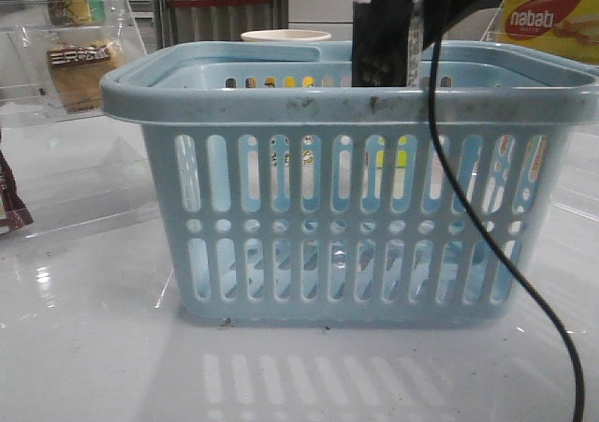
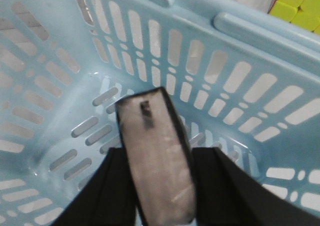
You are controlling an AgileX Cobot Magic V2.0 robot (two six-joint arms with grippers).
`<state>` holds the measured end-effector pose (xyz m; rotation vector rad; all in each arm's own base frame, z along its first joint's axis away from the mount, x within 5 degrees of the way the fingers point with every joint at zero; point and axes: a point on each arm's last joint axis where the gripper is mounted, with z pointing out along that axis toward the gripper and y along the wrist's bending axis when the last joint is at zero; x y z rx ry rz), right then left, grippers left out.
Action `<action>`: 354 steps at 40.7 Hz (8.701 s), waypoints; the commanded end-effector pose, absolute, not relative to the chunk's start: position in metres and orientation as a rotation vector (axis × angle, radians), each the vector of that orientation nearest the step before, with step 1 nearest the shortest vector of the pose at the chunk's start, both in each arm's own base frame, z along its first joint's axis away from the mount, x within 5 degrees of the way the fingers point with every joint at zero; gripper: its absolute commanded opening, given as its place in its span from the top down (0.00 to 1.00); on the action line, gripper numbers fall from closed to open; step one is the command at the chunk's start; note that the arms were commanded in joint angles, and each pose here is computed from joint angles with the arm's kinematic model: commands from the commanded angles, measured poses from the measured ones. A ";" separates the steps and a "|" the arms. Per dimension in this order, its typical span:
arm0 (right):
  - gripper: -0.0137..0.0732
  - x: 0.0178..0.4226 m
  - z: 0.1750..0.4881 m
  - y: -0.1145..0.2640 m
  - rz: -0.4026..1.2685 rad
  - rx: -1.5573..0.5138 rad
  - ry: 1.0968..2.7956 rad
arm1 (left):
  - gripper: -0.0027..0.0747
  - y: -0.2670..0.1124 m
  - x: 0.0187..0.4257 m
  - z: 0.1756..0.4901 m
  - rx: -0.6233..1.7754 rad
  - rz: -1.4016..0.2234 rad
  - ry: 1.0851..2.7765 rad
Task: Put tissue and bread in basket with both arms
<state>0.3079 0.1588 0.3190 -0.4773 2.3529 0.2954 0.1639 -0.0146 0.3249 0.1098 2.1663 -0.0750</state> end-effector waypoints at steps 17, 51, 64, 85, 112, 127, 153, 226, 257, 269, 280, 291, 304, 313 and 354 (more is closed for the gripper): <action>0.19 0.278 0.381 0.144 0.333 -0.457 2.140 | 0.26 -0.016 0.168 0.342 0.101 -0.089 2.057; 0.19 0.150 0.388 0.076 0.292 -0.479 2.004 | 0.21 -0.021 0.209 0.342 0.059 -0.145 2.096; 0.19 0.151 0.387 0.077 0.290 -0.482 2.013 | 0.16 -0.027 0.285 0.355 0.016 -0.186 2.121; 0.19 0.151 0.387 0.077 0.290 -0.482 2.014 | 0.16 -0.022 0.405 0.344 -0.149 -0.320 2.120; 0.19 0.151 0.387 0.077 0.290 -0.482 2.014 | 0.45 -0.020 0.440 0.313 -0.191 -0.301 2.086; 0.19 0.151 0.387 0.077 0.290 -0.482 2.014 | 0.85 -0.022 0.433 0.319 -0.179 -0.319 2.124; 0.19 0.151 0.387 0.077 0.290 -0.482 2.014 | 0.85 -0.075 0.317 0.436 0.302 -0.406 2.034; 0.19 0.151 0.387 0.077 0.290 -0.482 2.015 | 0.32 -0.121 0.175 0.397 0.731 -0.336 2.043; 0.19 0.095 0.372 0.047 0.265 -0.484 1.992 | 0.32 -0.080 0.127 0.367 0.679 -0.254 1.974; 0.20 0.085 0.350 0.041 0.270 -0.471 2.048 | 0.32 -0.080 0.127 0.367 0.677 -0.255 1.970; 0.57 0.085 0.350 0.041 0.275 -0.463 2.049 | 0.59 -0.080 0.127 0.367 0.677 -0.256 1.968; 0.82 0.085 0.350 0.041 0.275 -0.464 2.051 | 0.84 -0.080 0.127 0.367 0.677 -0.256 1.968; 0.81 0.085 0.350 0.041 0.270 -0.466 2.055 | 0.85 -0.080 0.127 0.367 0.677 -0.256 1.968; 0.81 0.085 0.350 0.041 0.270 -0.466 2.055 | 0.85 -0.080 0.127 0.367 0.677 -0.256 1.968; 0.81 0.085 0.350 0.041 0.270 -0.466 2.055 | 0.85 -0.002 0.057 0.239 -0.031 -0.085 1.535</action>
